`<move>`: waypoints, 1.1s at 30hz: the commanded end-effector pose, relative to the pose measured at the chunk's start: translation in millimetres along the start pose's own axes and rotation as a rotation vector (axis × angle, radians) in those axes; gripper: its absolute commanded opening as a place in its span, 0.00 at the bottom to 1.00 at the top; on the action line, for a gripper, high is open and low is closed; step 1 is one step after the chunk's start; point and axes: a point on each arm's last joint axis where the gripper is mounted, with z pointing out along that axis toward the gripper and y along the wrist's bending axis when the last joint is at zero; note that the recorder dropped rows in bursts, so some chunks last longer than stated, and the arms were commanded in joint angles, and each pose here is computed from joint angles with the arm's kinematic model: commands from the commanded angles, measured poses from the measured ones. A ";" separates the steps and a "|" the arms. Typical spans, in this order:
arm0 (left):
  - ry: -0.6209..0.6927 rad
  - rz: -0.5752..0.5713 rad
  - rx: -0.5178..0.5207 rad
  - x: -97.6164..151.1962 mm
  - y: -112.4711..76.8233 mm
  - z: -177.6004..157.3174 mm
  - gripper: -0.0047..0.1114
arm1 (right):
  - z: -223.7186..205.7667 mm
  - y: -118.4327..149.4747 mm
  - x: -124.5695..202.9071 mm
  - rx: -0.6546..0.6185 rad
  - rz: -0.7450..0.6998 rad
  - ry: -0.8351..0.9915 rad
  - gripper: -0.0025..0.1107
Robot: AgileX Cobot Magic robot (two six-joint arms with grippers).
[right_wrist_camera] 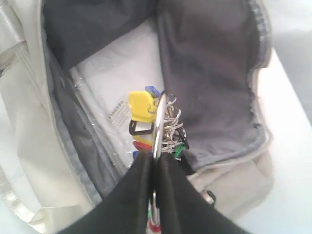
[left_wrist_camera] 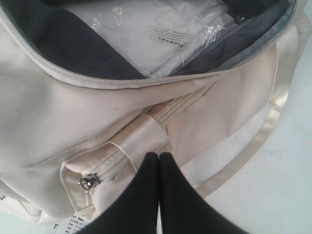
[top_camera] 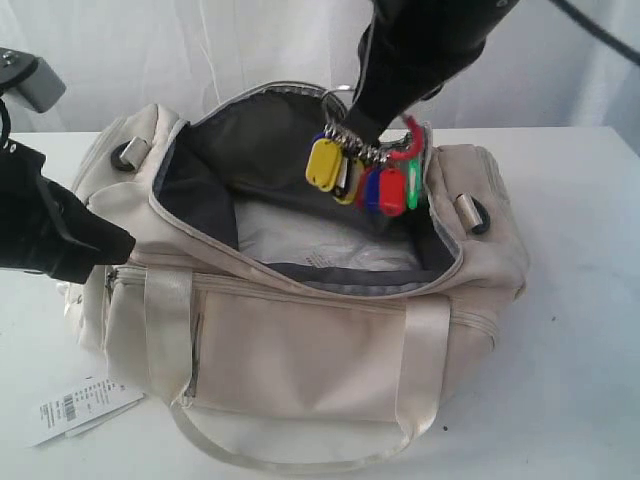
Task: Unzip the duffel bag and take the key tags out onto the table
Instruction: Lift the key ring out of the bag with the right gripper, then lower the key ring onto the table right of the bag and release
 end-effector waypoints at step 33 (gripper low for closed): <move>0.001 -0.017 0.033 1.6 -4.3 -0.6 0.04 | -19.4 -4.9 164.5 0.533 0.377 0.355 0.02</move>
